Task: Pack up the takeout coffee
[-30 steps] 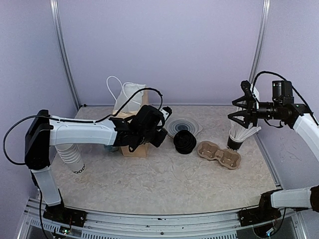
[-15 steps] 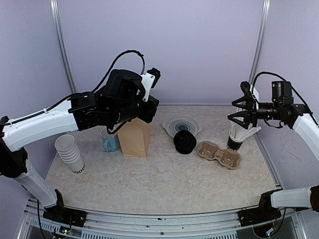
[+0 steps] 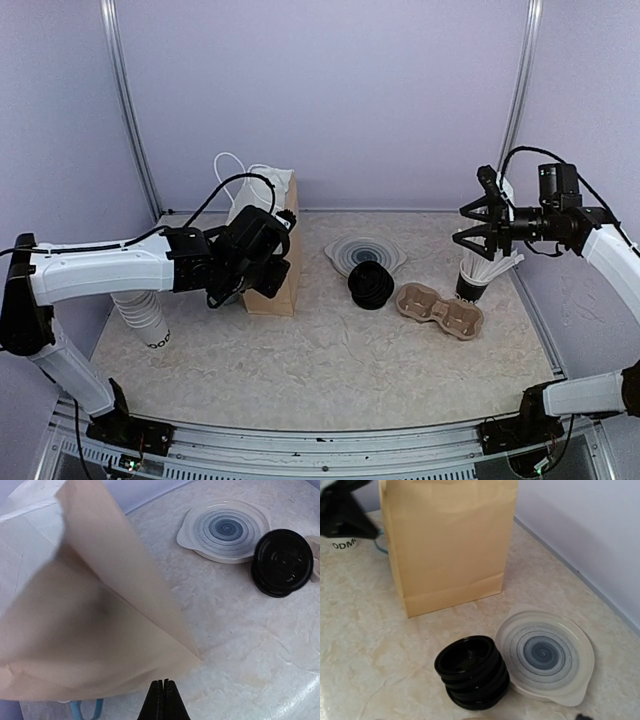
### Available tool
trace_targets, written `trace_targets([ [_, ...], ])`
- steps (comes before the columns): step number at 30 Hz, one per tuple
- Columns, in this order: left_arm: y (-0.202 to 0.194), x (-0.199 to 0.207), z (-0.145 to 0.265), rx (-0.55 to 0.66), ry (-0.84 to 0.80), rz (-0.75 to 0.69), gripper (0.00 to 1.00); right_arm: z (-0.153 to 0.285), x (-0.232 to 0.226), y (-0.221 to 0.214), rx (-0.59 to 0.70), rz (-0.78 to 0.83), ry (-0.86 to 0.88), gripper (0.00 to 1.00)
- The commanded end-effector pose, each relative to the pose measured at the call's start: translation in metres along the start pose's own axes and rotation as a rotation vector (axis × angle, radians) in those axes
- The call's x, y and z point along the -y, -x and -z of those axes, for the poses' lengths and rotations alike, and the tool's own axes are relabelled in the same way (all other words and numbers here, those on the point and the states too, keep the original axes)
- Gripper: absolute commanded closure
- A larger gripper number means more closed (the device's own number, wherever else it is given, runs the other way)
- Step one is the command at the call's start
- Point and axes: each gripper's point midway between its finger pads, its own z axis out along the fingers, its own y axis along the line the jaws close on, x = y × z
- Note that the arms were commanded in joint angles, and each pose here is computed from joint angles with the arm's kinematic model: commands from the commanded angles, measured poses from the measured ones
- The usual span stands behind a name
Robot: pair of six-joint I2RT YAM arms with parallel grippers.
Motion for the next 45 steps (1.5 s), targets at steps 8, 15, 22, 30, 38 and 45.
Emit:
trace_targets([
  [8,0.054,-0.031,-0.066,0.094,0.053,0.105,1.0,0.006,-0.011,0.012,0.027,0.021,0.013,0.19],
  [15,0.045,-0.036,0.018,-0.026,0.097,0.198,0.81,0.0,-0.011,0.001,0.012,0.012,0.019,0.19],
  [22,-0.012,-0.104,0.075,-0.23,0.281,0.394,0.56,-0.014,-0.008,-0.008,-0.004,-0.012,0.063,0.18],
  [30,-0.097,-0.18,0.082,-0.475,0.428,0.566,0.54,-0.026,-0.012,-0.012,-0.015,-0.026,0.107,0.19],
  [38,-0.122,-0.19,0.088,-0.535,0.452,0.597,0.56,-0.027,-0.017,-0.016,-0.023,-0.022,0.11,0.19],
  [45,-0.139,-0.202,0.097,-0.544,0.485,0.65,0.66,-0.028,-0.018,-0.018,-0.025,-0.023,0.11,0.19],
])
